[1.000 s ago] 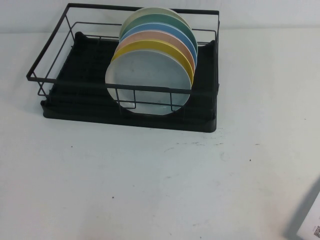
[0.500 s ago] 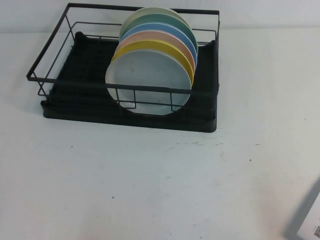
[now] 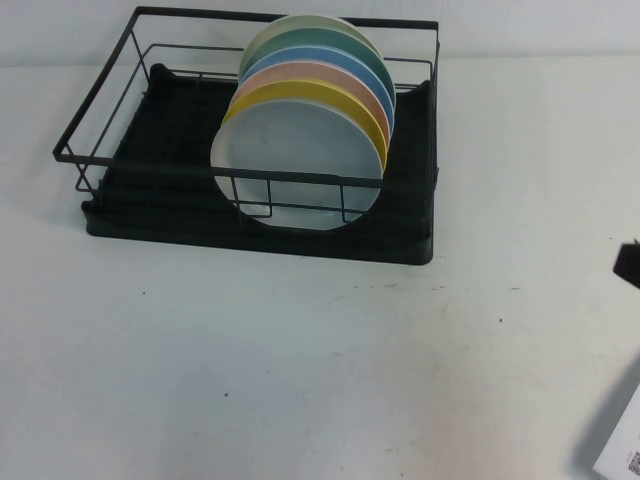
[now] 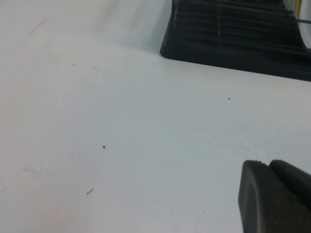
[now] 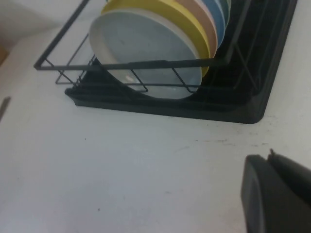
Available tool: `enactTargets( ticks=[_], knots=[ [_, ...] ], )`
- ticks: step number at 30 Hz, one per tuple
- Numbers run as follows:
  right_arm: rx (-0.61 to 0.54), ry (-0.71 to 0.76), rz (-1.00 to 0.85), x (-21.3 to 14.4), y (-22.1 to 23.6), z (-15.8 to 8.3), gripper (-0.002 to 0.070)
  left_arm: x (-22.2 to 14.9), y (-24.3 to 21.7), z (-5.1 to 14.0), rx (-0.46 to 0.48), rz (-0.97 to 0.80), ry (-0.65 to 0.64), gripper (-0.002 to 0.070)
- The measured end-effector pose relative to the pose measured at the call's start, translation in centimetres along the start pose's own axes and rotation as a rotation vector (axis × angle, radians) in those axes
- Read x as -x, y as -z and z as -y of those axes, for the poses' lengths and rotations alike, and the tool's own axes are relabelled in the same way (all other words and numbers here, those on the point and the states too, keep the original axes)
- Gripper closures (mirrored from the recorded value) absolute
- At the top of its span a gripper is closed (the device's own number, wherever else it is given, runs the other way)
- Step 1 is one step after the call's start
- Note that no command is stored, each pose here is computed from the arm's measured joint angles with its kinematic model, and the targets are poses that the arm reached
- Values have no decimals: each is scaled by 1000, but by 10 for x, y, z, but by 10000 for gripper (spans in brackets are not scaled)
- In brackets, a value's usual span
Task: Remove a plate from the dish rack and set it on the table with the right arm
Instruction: Grasp the plate from the shelf
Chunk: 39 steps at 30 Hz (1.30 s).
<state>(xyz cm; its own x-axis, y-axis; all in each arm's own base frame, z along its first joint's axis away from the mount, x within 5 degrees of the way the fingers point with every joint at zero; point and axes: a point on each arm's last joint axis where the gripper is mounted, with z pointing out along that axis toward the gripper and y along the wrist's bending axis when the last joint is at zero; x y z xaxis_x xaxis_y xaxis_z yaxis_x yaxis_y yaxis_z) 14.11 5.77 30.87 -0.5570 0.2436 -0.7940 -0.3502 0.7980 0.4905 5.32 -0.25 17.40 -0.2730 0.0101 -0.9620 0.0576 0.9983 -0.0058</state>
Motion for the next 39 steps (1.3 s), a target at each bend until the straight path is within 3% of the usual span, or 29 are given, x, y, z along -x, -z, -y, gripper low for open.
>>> enactTargets(
  ticks=[6,12,23,26,33,39],
  knots=[
    [16,94,-131,47,-56,10,694,0,0,0,0,0,0,679],
    [37,160,-167,64,-97,16,694,0,0,0,0,0,0,679],
    [217,428,-195,71,-166,-45,687,0,0,0,0,0,0,679],
    [259,518,-199,70,-186,-57,643,0,0,0,0,0,0,679],
    [306,702,-187,74,-228,-65,416,0,0,0,0,0,0,679],
    [252,792,-167,74,-257,-55,374,0,0,0,0,0,0,679]
  ],
)
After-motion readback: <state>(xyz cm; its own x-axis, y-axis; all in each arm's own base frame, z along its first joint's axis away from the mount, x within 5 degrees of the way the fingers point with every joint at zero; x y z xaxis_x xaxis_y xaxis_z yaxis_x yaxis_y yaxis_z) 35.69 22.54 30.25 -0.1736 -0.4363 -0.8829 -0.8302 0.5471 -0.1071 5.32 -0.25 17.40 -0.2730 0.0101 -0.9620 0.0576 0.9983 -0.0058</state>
